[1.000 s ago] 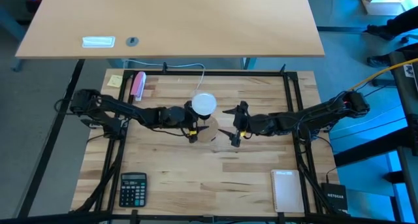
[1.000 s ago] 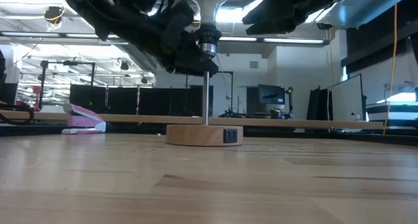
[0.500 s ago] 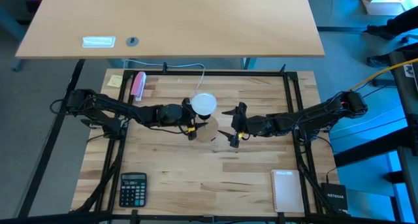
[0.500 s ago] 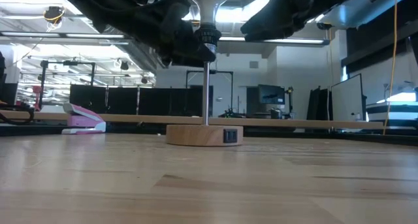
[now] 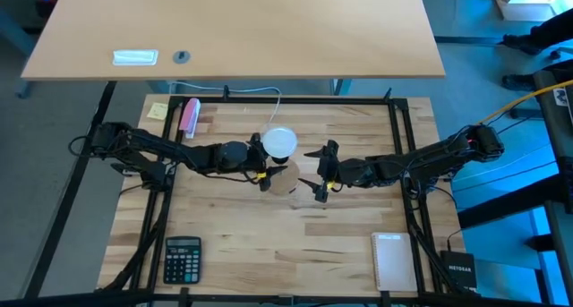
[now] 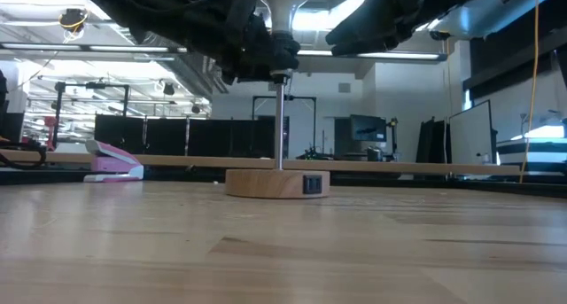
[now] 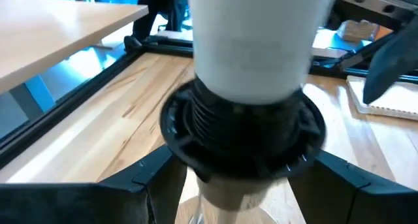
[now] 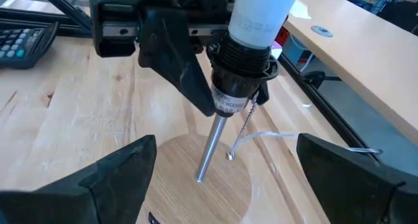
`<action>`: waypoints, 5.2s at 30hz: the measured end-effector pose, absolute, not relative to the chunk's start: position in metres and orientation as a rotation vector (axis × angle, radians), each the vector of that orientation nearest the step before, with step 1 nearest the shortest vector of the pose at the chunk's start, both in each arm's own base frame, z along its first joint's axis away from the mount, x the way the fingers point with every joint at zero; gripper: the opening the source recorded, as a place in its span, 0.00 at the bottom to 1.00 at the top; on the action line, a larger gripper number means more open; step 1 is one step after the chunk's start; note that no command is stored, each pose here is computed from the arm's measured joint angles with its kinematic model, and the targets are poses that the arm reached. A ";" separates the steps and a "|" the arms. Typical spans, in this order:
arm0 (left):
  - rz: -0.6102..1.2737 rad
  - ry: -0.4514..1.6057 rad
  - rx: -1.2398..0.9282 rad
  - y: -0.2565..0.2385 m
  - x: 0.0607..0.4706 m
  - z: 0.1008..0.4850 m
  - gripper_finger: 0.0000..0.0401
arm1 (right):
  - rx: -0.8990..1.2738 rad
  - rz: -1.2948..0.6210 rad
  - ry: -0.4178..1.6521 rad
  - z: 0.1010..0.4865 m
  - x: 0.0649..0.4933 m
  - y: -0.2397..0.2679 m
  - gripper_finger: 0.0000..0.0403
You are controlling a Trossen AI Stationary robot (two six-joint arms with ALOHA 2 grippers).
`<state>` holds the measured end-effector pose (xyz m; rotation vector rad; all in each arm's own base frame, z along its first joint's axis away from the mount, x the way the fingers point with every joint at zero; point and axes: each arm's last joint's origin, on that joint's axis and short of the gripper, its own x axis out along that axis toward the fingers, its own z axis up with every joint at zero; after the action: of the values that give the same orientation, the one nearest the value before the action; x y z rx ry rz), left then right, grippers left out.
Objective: Screw lightbulb
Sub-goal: Remove the white lightbulb from the brown lamp
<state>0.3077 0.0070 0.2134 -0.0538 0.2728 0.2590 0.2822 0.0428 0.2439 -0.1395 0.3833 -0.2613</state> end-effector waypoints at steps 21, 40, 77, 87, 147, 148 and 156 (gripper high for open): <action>0.257 0.009 -0.086 0.010 0.296 0.181 0.59 | -0.134 -0.264 0.360 0.246 0.283 0.042 0.92; 0.255 0.013 -0.068 0.008 0.301 0.183 0.38 | -0.083 -0.291 0.367 0.234 0.292 0.044 0.92; 0.254 0.016 -0.079 0.008 0.301 0.183 0.39 | -0.063 -0.362 0.095 0.261 0.354 0.021 0.48; 0.157 -0.010 -0.074 0.004 0.299 0.191 0.38 | -0.044 -0.209 0.081 0.268 0.351 0.021 0.39; 0.489 0.040 -0.104 0.016 0.302 0.208 0.38 | 0.083 -0.436 -0.036 0.271 0.355 -0.021 0.76; 0.489 0.040 -0.103 0.016 0.302 0.208 0.38 | 0.082 -0.443 -0.034 0.270 0.355 -0.021 0.76; 0.488 0.048 -0.080 0.016 0.302 0.207 0.38 | 0.061 -0.464 -0.023 0.268 0.356 -0.021 0.54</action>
<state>0.3022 0.0162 0.2075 -0.0801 0.0482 0.4878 0.3558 -0.0215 0.2681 0.0612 -0.0227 -0.4638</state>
